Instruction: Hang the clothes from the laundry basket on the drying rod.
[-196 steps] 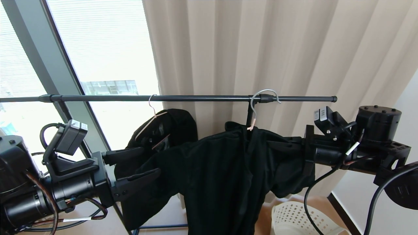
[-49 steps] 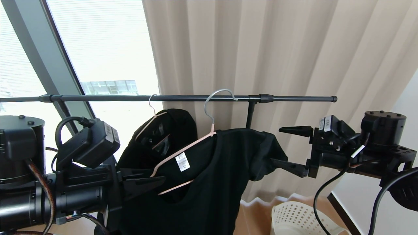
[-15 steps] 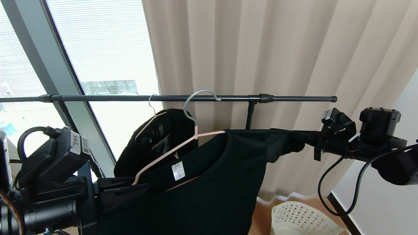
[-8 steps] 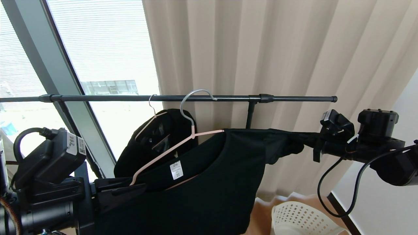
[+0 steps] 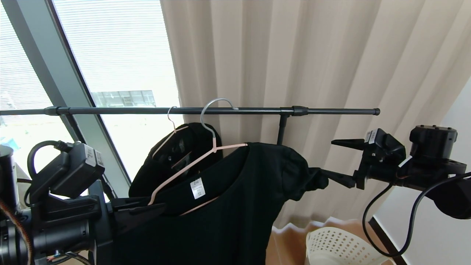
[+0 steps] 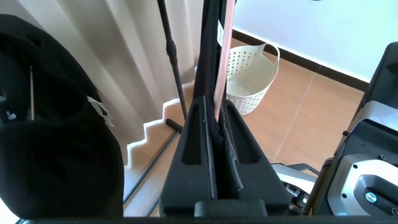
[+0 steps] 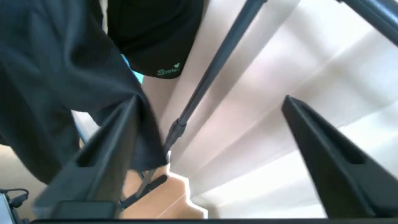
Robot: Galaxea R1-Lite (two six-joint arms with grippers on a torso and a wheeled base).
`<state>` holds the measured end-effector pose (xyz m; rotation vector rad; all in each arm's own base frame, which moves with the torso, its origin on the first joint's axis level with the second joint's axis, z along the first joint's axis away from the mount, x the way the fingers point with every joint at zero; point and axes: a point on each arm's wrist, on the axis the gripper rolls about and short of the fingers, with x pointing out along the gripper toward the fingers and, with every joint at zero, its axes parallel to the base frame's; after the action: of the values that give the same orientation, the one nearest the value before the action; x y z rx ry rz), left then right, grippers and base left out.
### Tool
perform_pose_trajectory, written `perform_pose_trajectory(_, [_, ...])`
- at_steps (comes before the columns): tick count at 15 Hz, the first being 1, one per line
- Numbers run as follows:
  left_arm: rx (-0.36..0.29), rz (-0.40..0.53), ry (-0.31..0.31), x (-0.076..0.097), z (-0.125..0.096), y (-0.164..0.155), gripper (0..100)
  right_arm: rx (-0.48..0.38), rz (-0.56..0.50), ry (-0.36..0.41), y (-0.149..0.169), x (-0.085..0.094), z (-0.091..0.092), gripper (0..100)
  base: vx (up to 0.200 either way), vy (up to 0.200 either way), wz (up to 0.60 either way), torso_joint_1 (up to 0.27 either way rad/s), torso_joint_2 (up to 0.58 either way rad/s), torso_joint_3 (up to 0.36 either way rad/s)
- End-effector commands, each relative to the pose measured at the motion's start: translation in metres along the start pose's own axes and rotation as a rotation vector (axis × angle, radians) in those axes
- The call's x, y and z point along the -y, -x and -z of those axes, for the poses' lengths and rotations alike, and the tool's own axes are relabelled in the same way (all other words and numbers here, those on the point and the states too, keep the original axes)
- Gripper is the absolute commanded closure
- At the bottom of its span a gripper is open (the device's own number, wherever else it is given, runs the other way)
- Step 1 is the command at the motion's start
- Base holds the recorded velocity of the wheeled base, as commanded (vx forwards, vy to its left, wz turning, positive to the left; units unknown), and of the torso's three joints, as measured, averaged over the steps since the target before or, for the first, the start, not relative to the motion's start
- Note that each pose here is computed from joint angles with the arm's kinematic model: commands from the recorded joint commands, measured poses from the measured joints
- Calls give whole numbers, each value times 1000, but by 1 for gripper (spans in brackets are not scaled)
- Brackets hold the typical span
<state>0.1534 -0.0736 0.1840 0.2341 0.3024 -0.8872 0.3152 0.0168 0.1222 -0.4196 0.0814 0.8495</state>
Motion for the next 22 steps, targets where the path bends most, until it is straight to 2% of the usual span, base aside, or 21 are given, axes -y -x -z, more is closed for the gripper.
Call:
perform_pose_trajectory(1, [-29,-15,25,-8,3,-7,100,31,-11,33,8,-11,-17,0,0,0,0,0,0,0])
perform_pose_trajectory(3, [-35,-49,42,-16,3,-8,100,54,-31,53,10,-21,-28,0,0,0,0,0,0,0])
perform_pose_trajectory(6, [-63,-49,122,-23,5,-18,100,81,-43,79,15,-30,-41,0,0,0,0,0,0,0])
perform_pose_trajectory(9, [-86,-75,169,-31,3,-29,100,85,-43,90,12,-36,-48,0,0,0,0,0,0,0])
perform_pose_trajectory(14, [-128,-146,292,-47,2,-52,100,82,0,13,7,-42,-60,0,0,0,0,0,0,0])
perform_pose_trajectory(16, [-131,-187,318,-54,-2,-61,100,83,7,4,6,-42,-62,0,0,0,0,0,0,0])
perform_pose_trajectory(19, [-126,-185,366,-60,-9,-77,100,79,10,0,5,-43,-62,0,0,0,0,0,0,0])
perform_pose_trajectory(22, [-150,-261,420,-69,-13,-108,100,79,13,1,5,-43,-63,0,0,0,0,0,0,0])
